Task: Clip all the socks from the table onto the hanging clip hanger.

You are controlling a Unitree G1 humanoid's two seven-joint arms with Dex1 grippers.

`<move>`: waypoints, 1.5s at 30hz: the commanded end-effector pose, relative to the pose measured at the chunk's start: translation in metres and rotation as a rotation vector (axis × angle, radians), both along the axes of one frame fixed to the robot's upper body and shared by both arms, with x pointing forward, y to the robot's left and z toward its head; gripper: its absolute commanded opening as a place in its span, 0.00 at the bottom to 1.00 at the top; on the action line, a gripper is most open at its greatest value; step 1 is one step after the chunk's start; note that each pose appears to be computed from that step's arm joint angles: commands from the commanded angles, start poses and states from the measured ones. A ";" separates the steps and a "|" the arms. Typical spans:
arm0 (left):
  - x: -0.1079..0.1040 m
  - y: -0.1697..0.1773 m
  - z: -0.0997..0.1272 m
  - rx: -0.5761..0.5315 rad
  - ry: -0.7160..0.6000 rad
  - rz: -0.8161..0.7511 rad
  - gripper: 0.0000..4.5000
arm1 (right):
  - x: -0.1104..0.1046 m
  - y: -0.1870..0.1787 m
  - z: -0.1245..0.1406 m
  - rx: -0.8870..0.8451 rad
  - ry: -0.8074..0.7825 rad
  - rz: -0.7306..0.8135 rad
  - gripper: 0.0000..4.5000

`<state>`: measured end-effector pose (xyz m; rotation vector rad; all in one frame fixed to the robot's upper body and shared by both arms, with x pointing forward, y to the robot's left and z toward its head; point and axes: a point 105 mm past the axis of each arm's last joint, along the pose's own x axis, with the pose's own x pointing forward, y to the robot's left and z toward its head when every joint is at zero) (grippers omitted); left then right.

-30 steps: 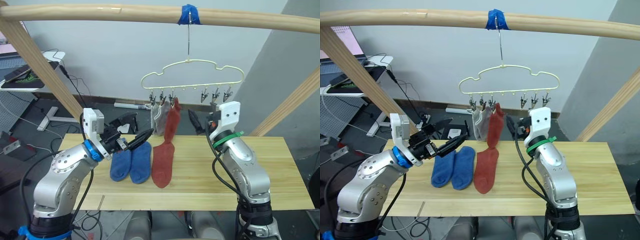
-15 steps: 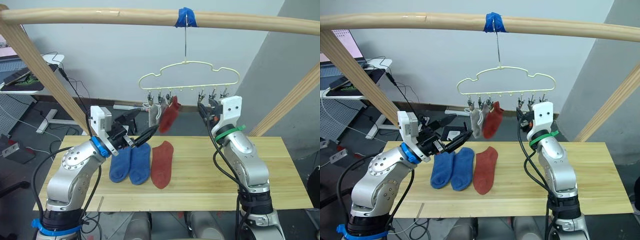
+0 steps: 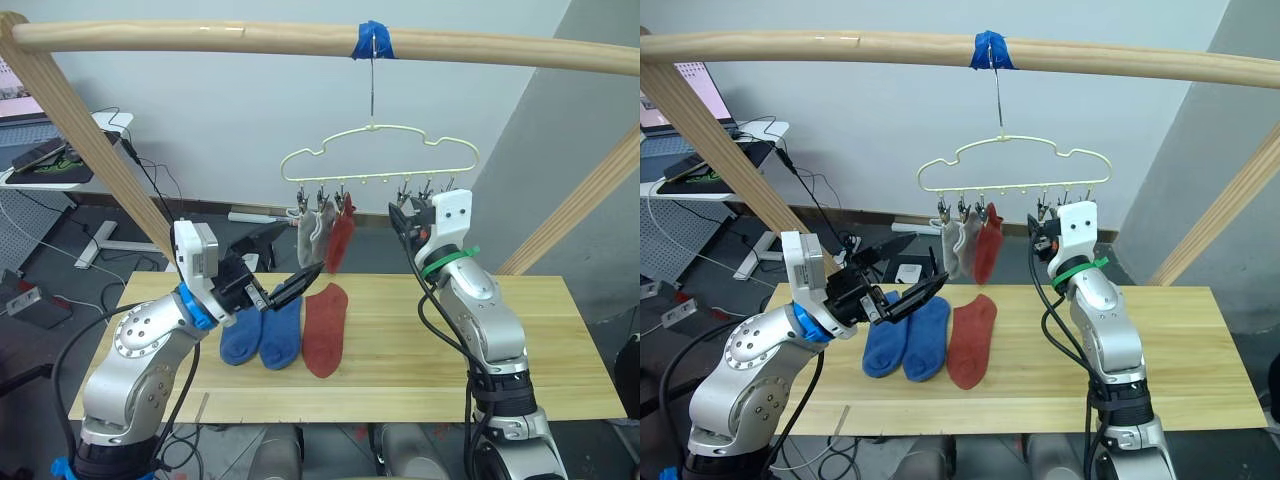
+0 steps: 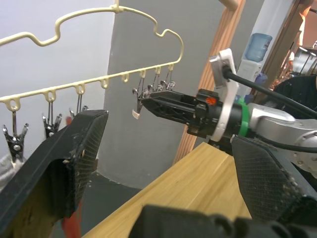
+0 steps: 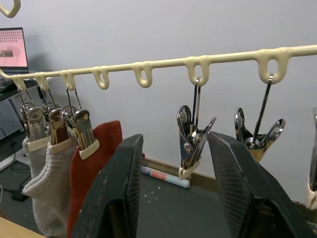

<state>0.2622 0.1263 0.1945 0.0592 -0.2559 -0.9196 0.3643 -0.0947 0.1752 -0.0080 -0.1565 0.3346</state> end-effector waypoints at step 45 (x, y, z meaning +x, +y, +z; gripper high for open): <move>-0.016 -0.005 0.013 -0.004 -0.052 -0.022 1.00 | 0.022 0.011 0.022 0.045 -0.086 -0.039 0.47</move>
